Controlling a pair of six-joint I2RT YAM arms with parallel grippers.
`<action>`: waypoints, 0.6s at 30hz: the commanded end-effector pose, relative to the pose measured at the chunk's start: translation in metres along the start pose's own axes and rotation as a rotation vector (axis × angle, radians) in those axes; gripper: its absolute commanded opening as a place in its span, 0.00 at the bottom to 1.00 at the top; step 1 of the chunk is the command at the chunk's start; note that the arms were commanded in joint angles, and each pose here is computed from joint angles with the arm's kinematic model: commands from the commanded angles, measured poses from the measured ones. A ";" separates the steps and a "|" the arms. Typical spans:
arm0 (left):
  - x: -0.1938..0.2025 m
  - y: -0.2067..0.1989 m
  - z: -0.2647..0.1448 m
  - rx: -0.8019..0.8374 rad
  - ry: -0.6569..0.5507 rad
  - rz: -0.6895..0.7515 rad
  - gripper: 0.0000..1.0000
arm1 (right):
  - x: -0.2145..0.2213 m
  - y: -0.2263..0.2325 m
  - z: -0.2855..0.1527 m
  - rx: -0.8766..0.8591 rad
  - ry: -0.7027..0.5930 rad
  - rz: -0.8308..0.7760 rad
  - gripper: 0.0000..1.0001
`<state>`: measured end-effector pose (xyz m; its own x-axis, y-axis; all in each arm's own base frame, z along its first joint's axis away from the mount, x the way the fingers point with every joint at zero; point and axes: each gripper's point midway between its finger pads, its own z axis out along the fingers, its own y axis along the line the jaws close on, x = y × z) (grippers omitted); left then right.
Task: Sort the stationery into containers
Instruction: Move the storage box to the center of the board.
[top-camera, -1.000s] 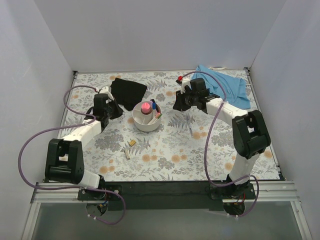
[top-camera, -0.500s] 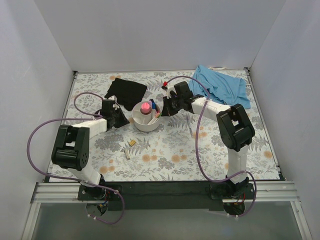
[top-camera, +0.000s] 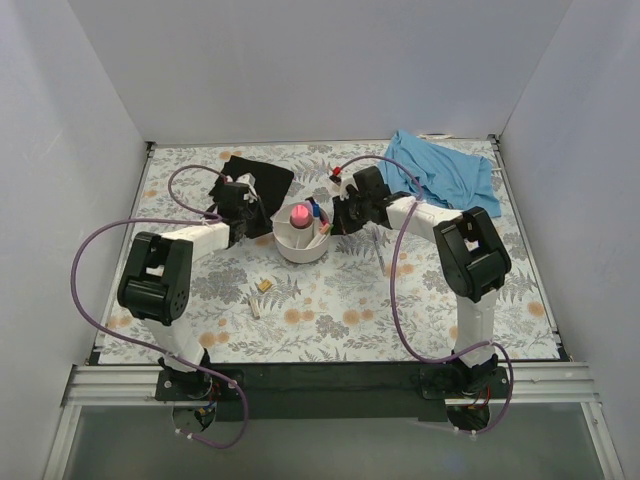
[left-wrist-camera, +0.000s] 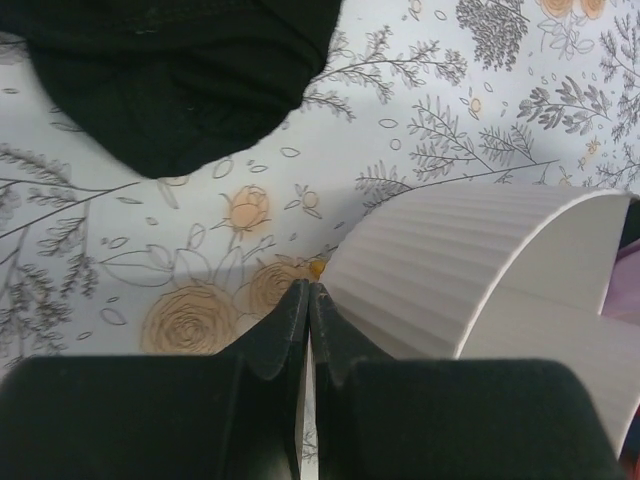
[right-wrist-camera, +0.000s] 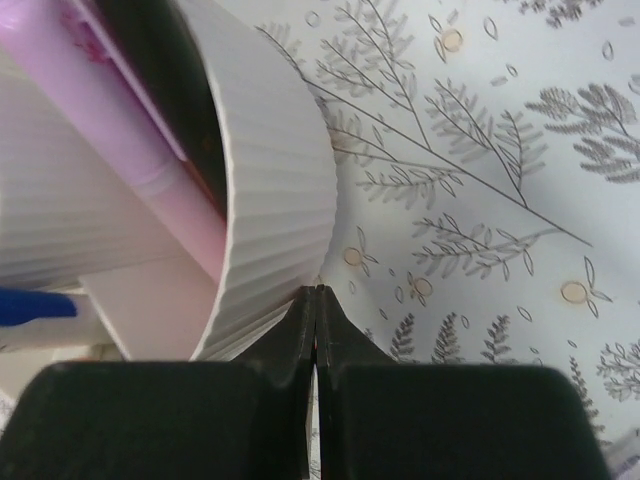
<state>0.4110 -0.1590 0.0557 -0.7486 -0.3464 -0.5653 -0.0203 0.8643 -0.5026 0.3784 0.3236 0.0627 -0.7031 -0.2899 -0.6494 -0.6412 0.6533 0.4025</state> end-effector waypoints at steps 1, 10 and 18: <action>0.005 -0.056 0.005 0.126 0.007 0.077 0.00 | -0.009 0.007 -0.013 -0.004 -0.047 -0.034 0.01; 0.029 -0.117 0.029 0.225 0.044 0.145 0.00 | -0.008 -0.019 -0.035 0.079 -0.071 -0.042 0.01; 0.020 -0.126 0.036 0.200 -0.001 0.164 0.00 | -0.002 -0.031 -0.046 0.112 -0.074 -0.042 0.01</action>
<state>0.4076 -0.2865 0.0610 -0.7779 -0.1783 -0.6026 0.2180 0.8228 -0.5249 0.3857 0.2735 0.0686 -0.6869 -0.2723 -0.6738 -0.6028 0.7314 0.3190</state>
